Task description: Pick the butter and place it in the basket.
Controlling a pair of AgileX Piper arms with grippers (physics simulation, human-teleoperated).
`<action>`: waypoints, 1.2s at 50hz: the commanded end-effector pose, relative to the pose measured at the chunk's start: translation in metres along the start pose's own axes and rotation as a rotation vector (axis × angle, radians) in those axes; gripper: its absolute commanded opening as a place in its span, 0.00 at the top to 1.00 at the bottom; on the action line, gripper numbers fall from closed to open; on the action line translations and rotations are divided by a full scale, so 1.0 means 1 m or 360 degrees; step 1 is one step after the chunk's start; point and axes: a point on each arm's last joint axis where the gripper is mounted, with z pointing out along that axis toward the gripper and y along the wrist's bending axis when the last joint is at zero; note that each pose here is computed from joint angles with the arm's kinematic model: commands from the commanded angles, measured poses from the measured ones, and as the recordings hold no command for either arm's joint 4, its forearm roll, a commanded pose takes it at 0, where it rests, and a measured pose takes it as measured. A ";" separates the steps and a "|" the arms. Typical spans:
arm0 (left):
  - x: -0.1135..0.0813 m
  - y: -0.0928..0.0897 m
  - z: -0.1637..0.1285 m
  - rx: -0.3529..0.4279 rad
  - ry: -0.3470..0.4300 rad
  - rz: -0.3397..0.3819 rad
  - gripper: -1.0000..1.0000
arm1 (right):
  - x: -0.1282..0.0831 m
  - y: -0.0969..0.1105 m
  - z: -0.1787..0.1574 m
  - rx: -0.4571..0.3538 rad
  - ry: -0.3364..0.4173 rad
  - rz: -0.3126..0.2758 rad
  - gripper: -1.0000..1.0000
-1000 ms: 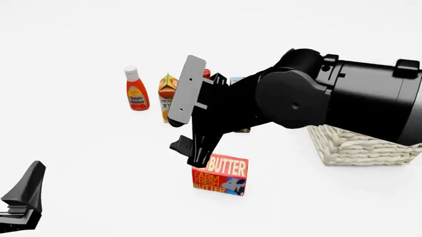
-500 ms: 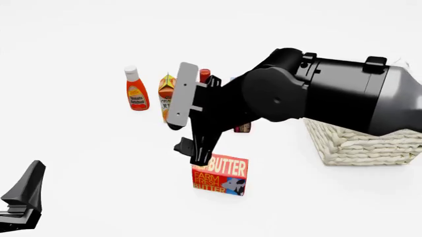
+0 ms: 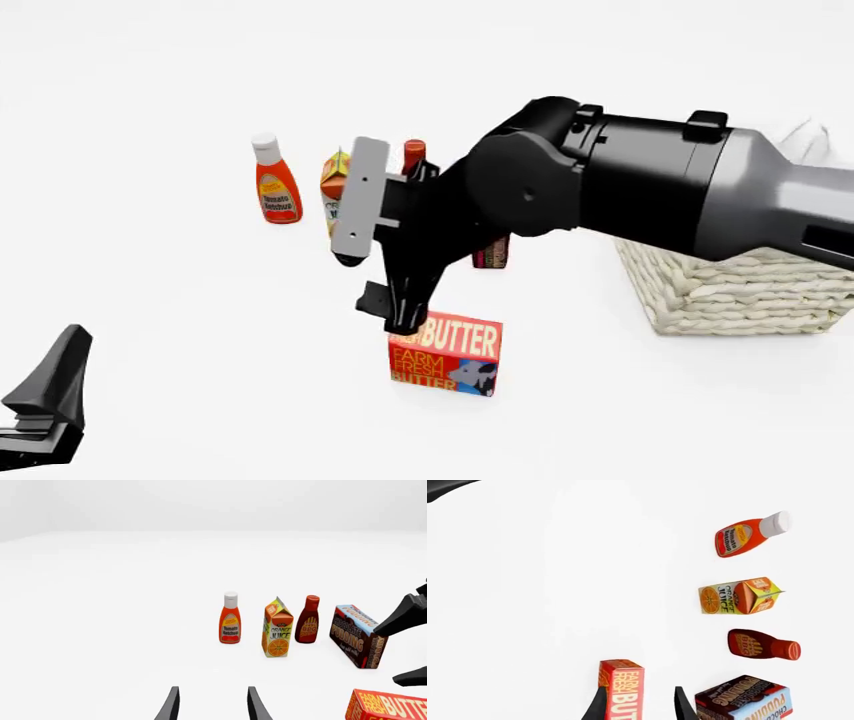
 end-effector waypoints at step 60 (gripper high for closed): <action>0.000 0.000 0.000 0.0000 0.0000 0.0000 0.00 | -0.012 0.005 0.010 -0.0080 0.0068 0.0162 0.00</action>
